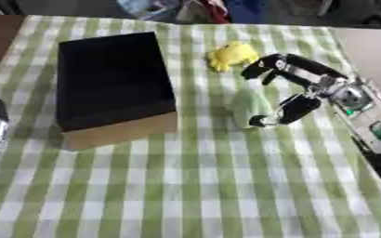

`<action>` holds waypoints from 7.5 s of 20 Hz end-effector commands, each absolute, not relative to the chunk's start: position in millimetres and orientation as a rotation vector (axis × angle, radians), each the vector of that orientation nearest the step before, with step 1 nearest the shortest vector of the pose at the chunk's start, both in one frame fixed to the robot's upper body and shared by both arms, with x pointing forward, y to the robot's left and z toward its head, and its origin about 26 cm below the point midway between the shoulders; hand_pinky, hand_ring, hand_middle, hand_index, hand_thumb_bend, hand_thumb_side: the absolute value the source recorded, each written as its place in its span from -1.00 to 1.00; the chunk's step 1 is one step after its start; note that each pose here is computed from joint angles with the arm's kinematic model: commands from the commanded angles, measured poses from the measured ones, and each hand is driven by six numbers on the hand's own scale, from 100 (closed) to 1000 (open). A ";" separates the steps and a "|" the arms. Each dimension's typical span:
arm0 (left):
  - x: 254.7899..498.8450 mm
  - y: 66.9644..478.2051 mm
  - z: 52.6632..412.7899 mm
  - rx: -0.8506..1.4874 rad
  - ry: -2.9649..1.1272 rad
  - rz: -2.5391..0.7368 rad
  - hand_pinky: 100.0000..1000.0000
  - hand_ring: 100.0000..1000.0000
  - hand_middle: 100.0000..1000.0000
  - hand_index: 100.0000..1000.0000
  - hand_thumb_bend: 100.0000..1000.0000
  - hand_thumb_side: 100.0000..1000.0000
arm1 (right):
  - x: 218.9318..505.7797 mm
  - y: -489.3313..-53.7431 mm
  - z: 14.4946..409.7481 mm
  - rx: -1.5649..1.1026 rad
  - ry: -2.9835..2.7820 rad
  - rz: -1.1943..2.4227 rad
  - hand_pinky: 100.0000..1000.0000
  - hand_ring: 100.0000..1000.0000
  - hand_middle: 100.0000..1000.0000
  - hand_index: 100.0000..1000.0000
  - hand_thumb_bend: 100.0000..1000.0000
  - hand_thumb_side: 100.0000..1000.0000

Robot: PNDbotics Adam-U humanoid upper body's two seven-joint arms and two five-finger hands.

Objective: Pick up objects on the table and place them in the box.

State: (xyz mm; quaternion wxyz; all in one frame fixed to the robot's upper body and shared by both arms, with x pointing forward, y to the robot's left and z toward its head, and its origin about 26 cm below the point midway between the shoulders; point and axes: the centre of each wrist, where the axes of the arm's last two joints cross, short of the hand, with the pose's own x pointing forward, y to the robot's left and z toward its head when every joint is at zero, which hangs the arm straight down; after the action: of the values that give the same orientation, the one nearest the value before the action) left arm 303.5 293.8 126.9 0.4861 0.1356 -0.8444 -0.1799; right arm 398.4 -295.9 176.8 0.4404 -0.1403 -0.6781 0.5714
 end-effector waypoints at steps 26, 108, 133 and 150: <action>303.7 293.8 134.9 0.340 -2.077 -0.456 0.28 -0.10 -0.04 0.00 -0.93 -1.00 | 413.2 -320.0 158.1 -0.667 -1.613 1.400 0.12 0.13 -0.16 0.19 -0.51 -1.00; 306.2 287.3 135.7 0.293 -2.079 -0.508 0.28 -0.11 -0.04 0.00 -0.89 -1.00 | 470.7 -278.6 249.7 -0.942 -1.790 1.323 0.32 0.43 0.18 0.50 0.10 -0.82; 308.4 280.6 141.3 0.261 -2.100 -0.542 0.28 -0.11 -0.04 -0.01 -0.88 -1.00 | 481.5 -325.5 204.7 -1.028 -1.575 1.084 0.32 0.45 0.20 0.47 -0.03 -0.85; 309.0 278.4 142.9 0.253 -2.108 -0.546 0.28 -0.11 -0.05 -0.01 -0.88 -1.00 | 481.5 -330.6 183.2 -1.182 -1.439 0.975 0.28 0.39 0.14 0.40 -0.09 -0.92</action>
State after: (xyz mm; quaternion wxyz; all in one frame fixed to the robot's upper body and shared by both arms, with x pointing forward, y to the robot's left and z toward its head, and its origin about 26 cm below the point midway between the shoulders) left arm 309.4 277.7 133.3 0.4713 0.1001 -0.8499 -0.2134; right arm 481.2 -324.0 170.9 0.5051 -0.4688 -0.5962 0.4118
